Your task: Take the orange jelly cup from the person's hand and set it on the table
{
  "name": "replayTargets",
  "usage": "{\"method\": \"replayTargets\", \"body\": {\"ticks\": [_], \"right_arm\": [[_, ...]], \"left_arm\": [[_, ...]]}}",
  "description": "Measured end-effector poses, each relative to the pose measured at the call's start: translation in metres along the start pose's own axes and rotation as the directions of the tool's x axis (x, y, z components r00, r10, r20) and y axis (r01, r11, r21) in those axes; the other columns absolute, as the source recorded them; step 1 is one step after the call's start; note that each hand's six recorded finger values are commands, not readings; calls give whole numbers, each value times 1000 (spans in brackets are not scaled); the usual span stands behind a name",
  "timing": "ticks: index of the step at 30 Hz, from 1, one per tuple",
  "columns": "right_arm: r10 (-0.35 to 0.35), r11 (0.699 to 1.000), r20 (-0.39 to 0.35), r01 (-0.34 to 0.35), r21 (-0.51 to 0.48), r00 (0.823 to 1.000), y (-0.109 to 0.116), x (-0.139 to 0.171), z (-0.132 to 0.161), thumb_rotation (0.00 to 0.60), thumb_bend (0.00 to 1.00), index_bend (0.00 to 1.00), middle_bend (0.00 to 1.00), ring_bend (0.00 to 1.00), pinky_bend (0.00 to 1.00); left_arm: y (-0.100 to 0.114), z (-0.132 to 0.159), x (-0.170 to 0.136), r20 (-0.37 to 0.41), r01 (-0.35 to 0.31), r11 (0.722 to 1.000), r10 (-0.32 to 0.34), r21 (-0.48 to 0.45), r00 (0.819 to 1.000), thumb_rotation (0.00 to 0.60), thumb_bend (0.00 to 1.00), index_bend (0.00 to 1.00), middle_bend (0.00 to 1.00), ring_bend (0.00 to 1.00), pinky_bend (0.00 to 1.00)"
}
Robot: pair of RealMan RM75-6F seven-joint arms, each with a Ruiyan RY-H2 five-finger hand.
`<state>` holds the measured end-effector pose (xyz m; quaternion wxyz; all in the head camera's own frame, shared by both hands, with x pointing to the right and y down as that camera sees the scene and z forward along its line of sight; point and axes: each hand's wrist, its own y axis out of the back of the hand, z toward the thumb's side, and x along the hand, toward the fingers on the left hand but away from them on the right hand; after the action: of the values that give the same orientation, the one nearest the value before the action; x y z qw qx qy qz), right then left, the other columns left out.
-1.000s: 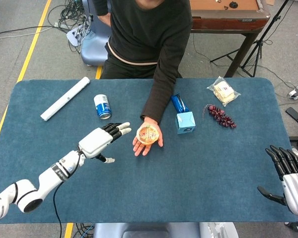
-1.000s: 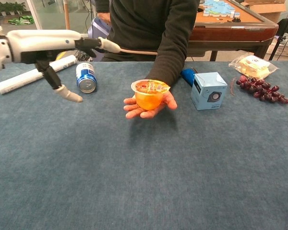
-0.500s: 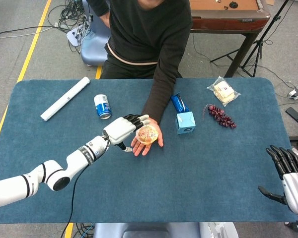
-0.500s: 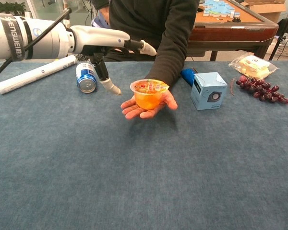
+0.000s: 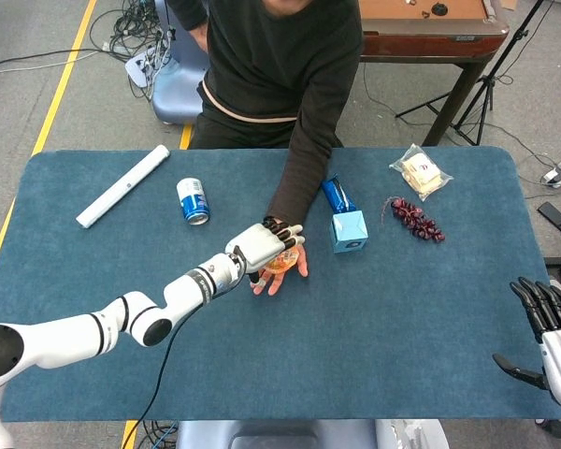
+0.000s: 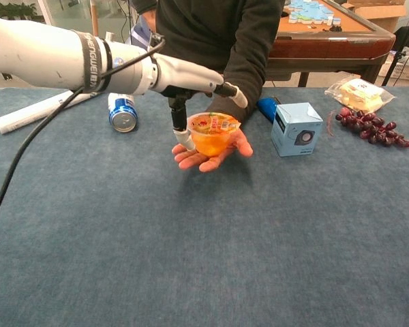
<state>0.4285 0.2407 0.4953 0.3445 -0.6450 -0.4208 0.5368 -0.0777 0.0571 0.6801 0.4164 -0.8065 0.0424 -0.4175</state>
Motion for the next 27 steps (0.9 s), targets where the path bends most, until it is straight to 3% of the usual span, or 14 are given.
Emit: {"method": "replayTargets", "body": {"ticks": [4,8,16,21,27], "right_arm": [[0,1000,9,0,-3,1000,0,2,-4,600,75,16,58,0,57],[0,1000,17,0,-6,1000,0,3,-7,600,75,16,58,0,57],[1,1000,24,0,-8,1000,-1,4,-10,600,75,16,57,0,56],[0,1000,21,0,-6,1000,-1,4,-8,600,75,16,58,0,57],[-1,1000,19,1,-4,1000,-1,4,-7,600,75,16,57,0,57]], "left_arm": [[-5,6,9,-5,15,1000,-15,14,1000,600,138,176,0,13,129],[-5,6,16,-22,-2,1000,3,20,1000,600,138,259,13,117,240],[-4,-4,26,-70,-29,1000,29,1,997,600,138,389,193,360,479],[-6,-10,26,-84,-44,998,41,-37,996,600,138,413,234,415,562],[2,-29,13,-106,-81,996,76,-45,992,600,138,421,252,429,587]]}}
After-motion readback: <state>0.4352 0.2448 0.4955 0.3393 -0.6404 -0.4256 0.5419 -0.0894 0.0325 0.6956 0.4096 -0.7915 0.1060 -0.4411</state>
